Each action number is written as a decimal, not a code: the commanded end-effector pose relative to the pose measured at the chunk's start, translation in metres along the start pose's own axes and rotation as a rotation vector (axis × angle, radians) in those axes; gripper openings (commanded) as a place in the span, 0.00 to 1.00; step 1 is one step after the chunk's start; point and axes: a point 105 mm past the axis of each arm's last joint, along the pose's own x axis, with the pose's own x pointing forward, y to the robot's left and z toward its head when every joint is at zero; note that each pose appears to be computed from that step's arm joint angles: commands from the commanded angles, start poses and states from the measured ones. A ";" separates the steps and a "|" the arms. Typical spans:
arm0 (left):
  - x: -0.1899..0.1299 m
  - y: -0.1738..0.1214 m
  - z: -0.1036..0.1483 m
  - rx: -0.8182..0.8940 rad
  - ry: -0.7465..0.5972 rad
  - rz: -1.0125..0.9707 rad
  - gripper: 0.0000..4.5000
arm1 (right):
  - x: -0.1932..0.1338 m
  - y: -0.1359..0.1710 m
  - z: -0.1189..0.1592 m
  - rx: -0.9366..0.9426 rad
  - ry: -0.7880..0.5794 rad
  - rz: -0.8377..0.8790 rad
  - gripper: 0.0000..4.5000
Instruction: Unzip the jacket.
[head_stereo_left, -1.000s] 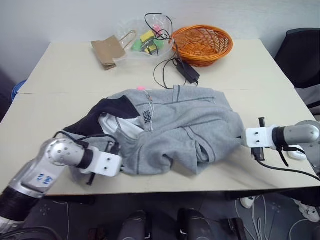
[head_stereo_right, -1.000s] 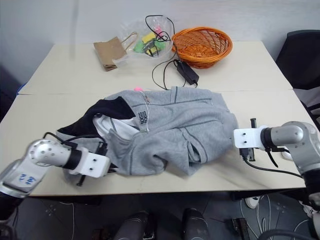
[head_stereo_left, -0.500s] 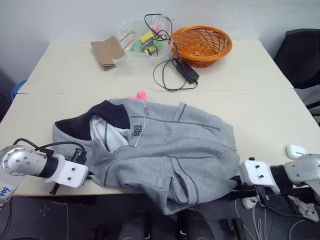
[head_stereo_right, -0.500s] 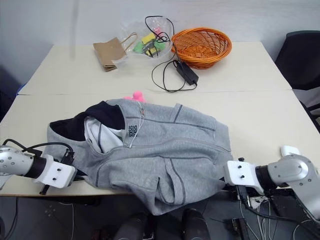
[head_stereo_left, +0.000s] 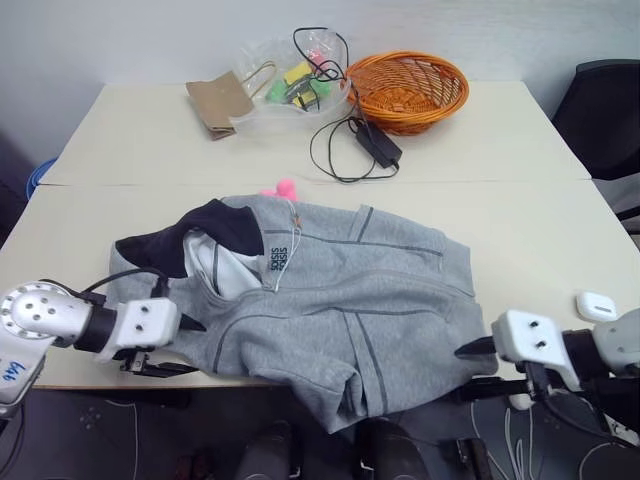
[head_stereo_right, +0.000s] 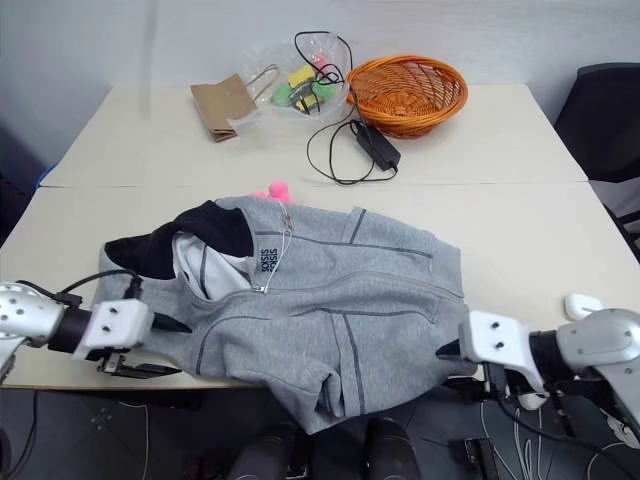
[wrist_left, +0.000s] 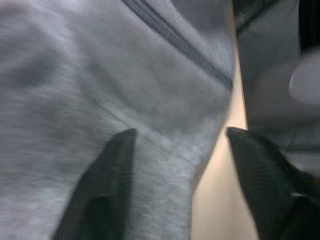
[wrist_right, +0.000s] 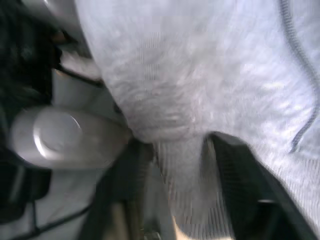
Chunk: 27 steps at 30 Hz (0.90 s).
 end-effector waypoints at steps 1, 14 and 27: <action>-0.025 0.009 0.041 -0.098 -0.174 -0.005 0.97 | -0.020 -0.001 0.032 -0.025 -0.083 -0.016 0.75; -0.004 0.187 0.122 -0.126 -0.437 0.446 1.00 | -0.022 -0.047 0.088 -0.047 -0.364 -0.285 0.98; 0.041 0.234 0.123 -0.110 -0.299 0.608 1.00 | -0.010 -0.037 0.088 -0.005 -0.400 -0.360 0.98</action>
